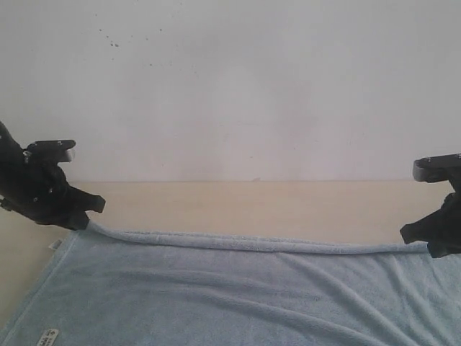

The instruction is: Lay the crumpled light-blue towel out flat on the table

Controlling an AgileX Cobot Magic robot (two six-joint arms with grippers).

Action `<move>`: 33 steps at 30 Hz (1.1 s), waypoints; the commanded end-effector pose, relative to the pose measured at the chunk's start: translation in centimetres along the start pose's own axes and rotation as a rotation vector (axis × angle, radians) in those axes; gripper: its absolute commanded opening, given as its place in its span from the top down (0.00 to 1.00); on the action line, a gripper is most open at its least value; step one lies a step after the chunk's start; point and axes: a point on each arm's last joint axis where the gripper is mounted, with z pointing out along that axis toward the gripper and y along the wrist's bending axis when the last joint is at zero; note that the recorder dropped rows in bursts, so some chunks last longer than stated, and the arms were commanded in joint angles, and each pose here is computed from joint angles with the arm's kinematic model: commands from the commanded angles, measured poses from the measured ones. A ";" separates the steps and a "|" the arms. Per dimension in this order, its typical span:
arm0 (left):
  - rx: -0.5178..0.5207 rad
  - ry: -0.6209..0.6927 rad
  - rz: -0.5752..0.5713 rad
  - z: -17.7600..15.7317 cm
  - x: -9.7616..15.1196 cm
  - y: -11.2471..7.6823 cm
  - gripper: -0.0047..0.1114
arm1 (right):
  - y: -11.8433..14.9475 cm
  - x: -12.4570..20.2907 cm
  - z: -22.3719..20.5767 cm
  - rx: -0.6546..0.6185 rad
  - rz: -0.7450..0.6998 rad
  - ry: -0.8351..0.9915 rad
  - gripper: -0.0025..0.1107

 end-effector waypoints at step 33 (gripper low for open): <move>-0.003 -0.105 0.015 6.2 -1.5 -2.3 0.92 | -0.1 -0.2 -0.1 0.001 -0.031 -0.006 0.98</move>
